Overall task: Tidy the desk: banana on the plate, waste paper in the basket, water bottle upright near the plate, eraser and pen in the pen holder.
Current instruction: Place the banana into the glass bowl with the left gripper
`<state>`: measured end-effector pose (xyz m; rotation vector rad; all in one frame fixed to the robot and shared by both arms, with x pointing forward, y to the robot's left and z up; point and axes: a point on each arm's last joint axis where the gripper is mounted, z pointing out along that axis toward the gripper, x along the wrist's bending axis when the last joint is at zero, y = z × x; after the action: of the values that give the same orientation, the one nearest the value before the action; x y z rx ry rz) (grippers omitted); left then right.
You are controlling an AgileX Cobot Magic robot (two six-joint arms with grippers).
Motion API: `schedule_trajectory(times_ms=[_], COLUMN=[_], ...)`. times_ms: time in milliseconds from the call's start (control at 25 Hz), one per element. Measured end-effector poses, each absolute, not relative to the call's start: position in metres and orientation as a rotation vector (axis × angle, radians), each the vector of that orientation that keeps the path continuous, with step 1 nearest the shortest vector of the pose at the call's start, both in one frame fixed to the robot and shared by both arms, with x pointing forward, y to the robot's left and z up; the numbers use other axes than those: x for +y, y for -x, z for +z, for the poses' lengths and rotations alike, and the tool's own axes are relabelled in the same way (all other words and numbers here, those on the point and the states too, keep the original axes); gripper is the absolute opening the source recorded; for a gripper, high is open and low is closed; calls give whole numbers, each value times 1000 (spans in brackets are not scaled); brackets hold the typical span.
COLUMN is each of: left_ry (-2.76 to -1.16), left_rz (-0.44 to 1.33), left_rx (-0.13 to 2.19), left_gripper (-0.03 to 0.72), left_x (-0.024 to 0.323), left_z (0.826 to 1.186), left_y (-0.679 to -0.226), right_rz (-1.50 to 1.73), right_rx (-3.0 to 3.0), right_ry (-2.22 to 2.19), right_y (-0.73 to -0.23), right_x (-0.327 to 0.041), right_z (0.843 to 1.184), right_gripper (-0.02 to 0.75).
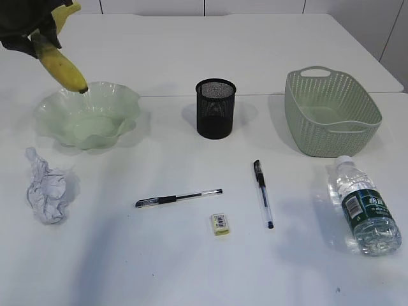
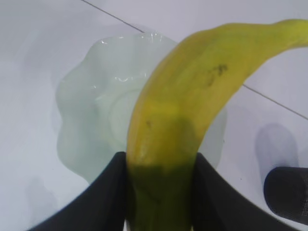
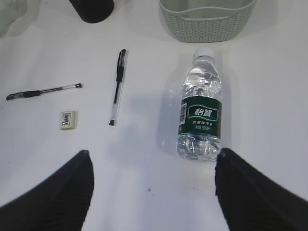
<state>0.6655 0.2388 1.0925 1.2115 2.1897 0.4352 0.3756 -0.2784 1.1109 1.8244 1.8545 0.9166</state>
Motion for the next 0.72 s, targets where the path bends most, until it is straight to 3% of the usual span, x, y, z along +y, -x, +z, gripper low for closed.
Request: schedule_trajectory(times_ms=[480, 720], left_ry=[-1114, -1022], left_rz=[246, 155], left_rx=[2259, 2316], left_gripper=[244, 244], left_x=[234, 248], left_z=[1044, 1012], left_y=[-718, -743], right_rz=[921, 921], right_rx=[1850, 1850], right_ry=[-1821, -1821], right_y=[-376, -376], right_x=[-278, -278], right_z=[1111, 1111], right_gripper=[585, 585])
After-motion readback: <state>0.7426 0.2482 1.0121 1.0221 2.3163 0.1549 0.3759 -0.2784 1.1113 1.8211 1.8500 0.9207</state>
